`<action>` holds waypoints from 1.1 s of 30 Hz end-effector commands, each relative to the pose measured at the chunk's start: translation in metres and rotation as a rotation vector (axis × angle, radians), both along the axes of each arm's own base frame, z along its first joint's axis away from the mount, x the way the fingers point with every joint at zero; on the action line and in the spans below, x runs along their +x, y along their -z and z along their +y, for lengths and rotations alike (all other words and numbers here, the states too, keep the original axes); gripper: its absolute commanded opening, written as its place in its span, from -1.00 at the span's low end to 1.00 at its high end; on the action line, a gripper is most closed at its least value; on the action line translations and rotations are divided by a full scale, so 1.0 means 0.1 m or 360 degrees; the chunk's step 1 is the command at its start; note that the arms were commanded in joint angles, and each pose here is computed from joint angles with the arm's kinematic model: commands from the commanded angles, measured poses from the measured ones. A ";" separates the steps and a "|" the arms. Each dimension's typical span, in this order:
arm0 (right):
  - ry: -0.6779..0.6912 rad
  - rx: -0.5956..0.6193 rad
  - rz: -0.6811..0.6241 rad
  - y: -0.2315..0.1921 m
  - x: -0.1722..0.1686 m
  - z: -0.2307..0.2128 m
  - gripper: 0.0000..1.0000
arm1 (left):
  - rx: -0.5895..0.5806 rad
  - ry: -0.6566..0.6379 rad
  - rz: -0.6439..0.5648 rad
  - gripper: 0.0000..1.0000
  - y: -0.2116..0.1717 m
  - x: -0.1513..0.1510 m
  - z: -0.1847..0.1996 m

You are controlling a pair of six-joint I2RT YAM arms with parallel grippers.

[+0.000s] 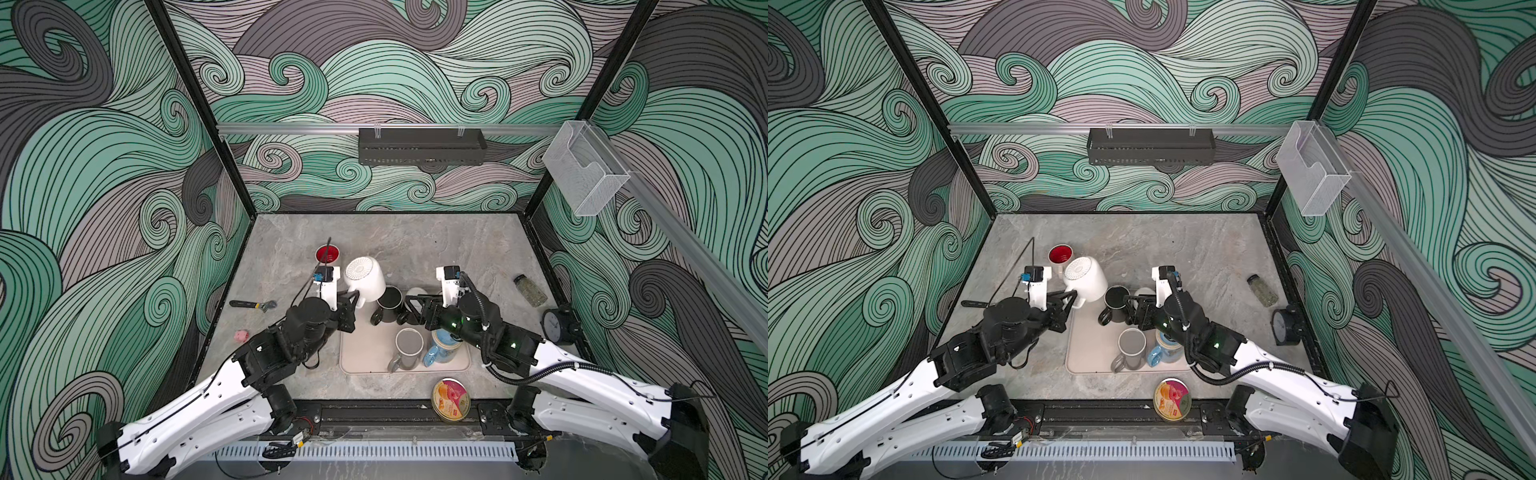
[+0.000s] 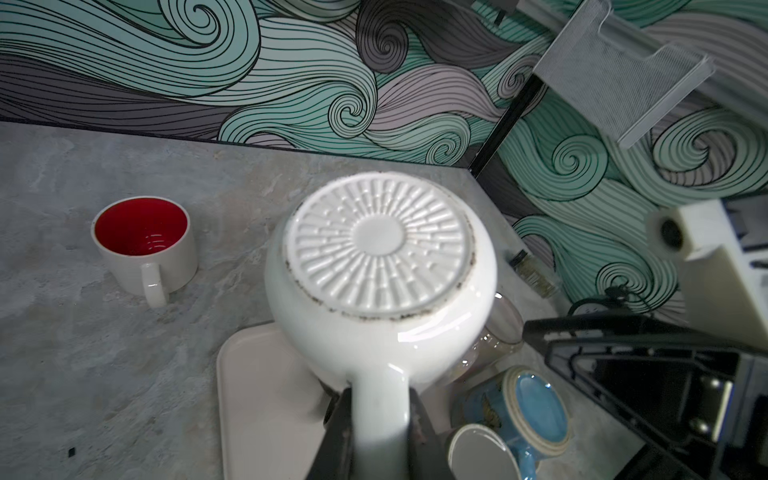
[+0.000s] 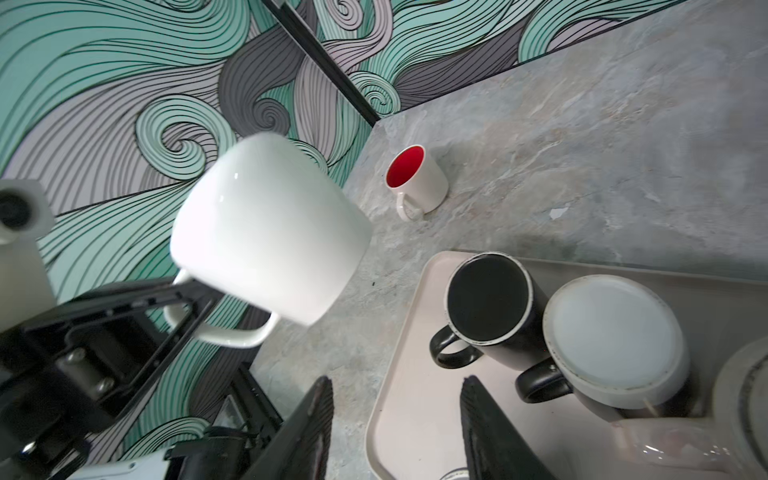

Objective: Turn the mug right side up
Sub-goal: 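Lift the white mug off the tray with the left gripper while the right gripper approaches, then grasp the held mug's handle with the right gripper and rotate it upright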

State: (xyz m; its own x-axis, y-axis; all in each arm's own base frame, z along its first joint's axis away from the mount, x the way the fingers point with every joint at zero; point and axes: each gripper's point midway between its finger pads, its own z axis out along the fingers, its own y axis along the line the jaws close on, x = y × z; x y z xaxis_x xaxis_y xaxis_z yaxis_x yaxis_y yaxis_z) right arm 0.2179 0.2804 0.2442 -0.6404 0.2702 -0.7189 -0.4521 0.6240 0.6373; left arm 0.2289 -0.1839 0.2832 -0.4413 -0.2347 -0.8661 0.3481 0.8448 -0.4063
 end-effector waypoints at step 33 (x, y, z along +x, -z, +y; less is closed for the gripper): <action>-0.0491 0.0916 -0.0075 -1.02 -0.05 0.64 0.10 | -0.1086 0.0343 -0.0381 -1.00 -1.34 -0.02 -0.23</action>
